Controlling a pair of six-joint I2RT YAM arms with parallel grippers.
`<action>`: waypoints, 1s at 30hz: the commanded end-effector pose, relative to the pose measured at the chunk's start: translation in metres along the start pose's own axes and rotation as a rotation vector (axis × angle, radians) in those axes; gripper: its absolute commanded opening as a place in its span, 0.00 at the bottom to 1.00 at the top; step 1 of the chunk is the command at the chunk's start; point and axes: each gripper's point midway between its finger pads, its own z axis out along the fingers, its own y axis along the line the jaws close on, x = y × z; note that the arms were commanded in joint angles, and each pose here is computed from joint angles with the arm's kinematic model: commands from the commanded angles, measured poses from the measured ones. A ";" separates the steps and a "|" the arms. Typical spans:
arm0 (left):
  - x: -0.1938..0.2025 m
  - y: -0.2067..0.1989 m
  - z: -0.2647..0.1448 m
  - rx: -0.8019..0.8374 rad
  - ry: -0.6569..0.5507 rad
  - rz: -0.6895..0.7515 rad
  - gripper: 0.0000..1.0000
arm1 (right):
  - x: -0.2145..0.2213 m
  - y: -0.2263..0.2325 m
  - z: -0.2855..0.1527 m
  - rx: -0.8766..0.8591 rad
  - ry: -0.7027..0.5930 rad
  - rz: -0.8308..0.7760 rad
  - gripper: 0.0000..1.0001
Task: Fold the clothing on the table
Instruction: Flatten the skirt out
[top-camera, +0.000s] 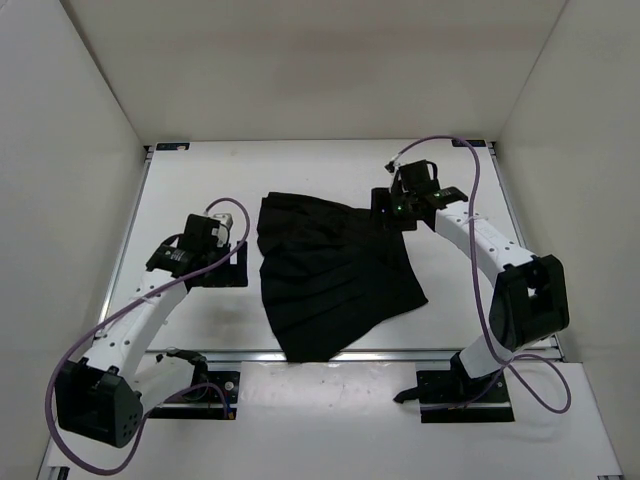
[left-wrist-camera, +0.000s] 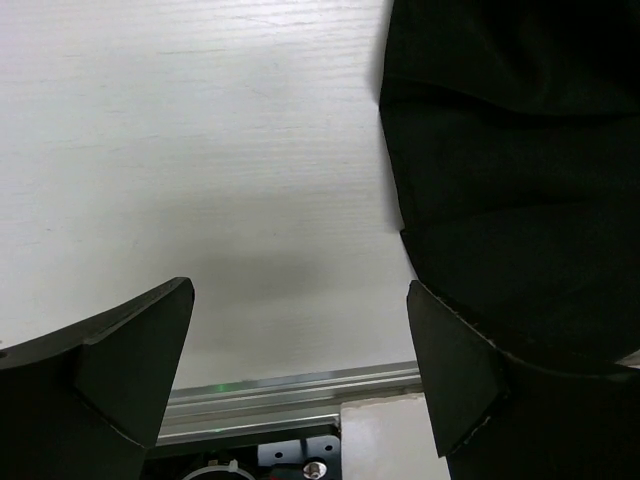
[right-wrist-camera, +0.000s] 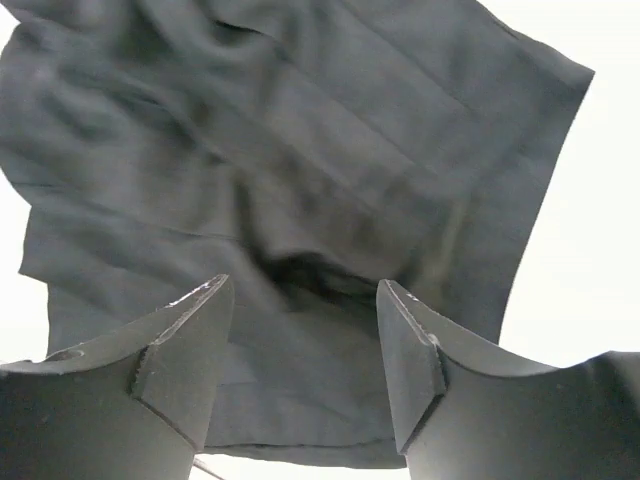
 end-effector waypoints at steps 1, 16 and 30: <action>-0.011 -0.004 -0.012 0.047 -0.078 0.010 0.99 | -0.014 -0.006 -0.012 -0.010 -0.073 -0.012 0.58; 0.040 -0.161 0.031 0.650 -0.023 -0.096 0.99 | 0.027 -0.052 0.043 0.060 -0.004 0.060 0.58; 0.053 -0.123 0.127 0.368 0.135 -0.193 0.38 | 0.030 -0.072 0.097 0.075 0.069 0.158 0.00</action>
